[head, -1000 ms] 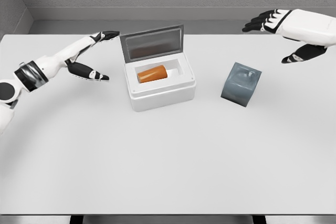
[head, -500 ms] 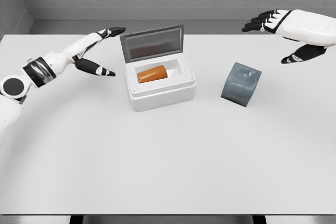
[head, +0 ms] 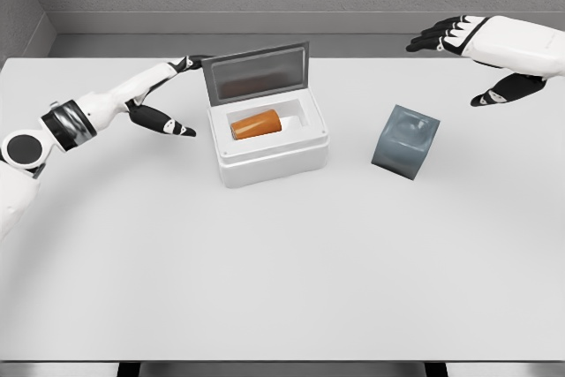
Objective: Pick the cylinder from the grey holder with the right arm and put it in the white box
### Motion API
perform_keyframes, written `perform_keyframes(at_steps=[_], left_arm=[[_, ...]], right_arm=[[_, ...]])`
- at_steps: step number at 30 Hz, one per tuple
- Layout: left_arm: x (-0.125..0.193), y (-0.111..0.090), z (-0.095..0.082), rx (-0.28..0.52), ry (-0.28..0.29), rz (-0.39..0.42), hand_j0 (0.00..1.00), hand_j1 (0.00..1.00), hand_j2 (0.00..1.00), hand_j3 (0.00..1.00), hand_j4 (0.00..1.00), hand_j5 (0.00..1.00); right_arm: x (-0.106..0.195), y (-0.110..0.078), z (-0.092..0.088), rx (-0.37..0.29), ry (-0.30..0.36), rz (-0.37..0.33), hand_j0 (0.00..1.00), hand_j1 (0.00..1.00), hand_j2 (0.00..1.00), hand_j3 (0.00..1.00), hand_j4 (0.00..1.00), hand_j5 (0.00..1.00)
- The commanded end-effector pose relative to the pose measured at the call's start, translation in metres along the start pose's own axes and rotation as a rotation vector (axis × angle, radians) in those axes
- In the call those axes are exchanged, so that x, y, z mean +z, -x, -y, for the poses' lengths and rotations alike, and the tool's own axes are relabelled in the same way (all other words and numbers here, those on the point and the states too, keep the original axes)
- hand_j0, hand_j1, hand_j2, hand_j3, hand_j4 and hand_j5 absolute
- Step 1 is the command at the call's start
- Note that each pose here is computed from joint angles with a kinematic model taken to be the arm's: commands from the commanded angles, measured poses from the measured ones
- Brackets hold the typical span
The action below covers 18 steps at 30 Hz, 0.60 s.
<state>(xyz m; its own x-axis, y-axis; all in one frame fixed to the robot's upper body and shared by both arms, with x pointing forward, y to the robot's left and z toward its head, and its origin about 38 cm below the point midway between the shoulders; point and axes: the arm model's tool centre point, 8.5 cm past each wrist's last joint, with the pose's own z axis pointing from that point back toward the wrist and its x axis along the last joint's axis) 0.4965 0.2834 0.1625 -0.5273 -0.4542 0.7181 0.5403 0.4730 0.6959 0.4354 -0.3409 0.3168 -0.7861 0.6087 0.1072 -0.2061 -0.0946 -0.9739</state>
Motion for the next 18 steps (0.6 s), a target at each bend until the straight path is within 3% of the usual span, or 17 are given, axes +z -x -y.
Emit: perform_keyframes(at_steps=[1, 9, 13, 18], left_arm=[[-0.001, -0.006, -0.003, -0.008, -0.001, 0.018, 1.0, 1.0, 1.0, 1.0, 1.0, 1.0], [0.009, -0.008, -0.01, -0.031, 0.002, 0.014, 1.0, 1.0, 1.0, 1.0, 1.0, 1.0], [0.031, 0.002, -0.017, -0.042, 0.01, -0.036, 1.0, 1.0, 1.0, 1.0, 1.0, 1.0], [0.078, 0.021, -0.027, -0.037, -0.028, -0.123, 1.0, 1.0, 1.0, 1.0, 1.0, 1.0]], right_arm=[[0.0, 0.001, 0.0, -0.008, 0.004, -0.001, 1.0, 1.0, 1.0, 1.0, 1.0, 1.0], [-0.002, 0.0, -0.001, -0.01, 0.004, 0.005, 1.0, 1.0, 1.0, 1.0, 1.0, 1.0], [-0.003, -0.002, -0.005, -0.015, 0.001, 0.01, 1.0, 1.0, 1.0, 1.0, 1.0, 1.0], [-0.005, -0.007, -0.015, -0.025, -0.018, 0.025, 1.0, 1.0, 1.0, 1.0, 1.0, 1.0]])
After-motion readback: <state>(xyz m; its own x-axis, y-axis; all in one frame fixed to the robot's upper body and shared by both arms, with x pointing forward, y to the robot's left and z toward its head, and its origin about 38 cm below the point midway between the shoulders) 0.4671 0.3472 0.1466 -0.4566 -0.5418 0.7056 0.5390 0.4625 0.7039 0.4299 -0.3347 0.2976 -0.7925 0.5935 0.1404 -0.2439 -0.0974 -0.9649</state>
